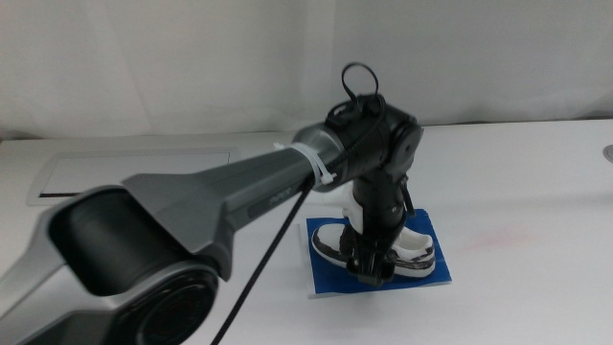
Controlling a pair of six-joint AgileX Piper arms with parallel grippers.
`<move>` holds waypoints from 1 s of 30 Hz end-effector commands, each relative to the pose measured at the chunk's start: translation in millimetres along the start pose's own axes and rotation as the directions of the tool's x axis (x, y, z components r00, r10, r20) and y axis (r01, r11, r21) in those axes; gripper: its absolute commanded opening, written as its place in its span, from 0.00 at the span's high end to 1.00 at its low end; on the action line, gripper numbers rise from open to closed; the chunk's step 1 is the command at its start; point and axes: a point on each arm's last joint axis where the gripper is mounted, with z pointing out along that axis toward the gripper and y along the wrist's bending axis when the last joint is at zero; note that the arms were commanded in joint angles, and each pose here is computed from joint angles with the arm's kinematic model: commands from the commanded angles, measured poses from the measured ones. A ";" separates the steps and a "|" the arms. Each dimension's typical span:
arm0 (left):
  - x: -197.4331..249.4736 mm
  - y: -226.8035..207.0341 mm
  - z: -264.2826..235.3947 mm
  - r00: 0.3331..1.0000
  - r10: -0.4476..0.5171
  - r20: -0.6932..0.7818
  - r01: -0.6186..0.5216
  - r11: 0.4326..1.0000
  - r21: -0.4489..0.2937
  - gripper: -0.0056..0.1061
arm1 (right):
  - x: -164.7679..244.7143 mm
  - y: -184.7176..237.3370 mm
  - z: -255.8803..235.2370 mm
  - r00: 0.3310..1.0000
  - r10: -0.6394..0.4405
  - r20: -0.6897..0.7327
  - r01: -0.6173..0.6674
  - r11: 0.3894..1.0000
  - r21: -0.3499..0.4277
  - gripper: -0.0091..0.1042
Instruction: Use one arm to grab the shoe from the table and place it on the mat.
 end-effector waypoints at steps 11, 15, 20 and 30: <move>-23.0 1.1 -138.1 0.988 0.092 0.123 -0.127 0.940 0.316 0.14 | 13.0 -1.4 1.0 0.999 -0.015 -0.030 0.015 1.000 0.005 0.94; -36.9 3.3 -180.7 0.930 0.237 0.281 -0.338 0.853 0.397 0.14 | 13.0 -1.4 1.0 0.999 -0.015 -0.030 0.015 1.000 0.005 0.94; -60.0 8.1 -232.9 0.601 0.482 0.637 -0.750 0.614 0.243 0.14 | 13.0 -1.4 1.0 0.999 -0.015 -0.030 0.015 1.000 0.005 0.94; -129.1 38.3 -327.1 -0.101 0.602 0.792 -0.980 0.075 -0.182 0.14 | 13.0 -1.4 1.0 0.999 -0.015 -0.030 0.015 1.000 0.005 0.94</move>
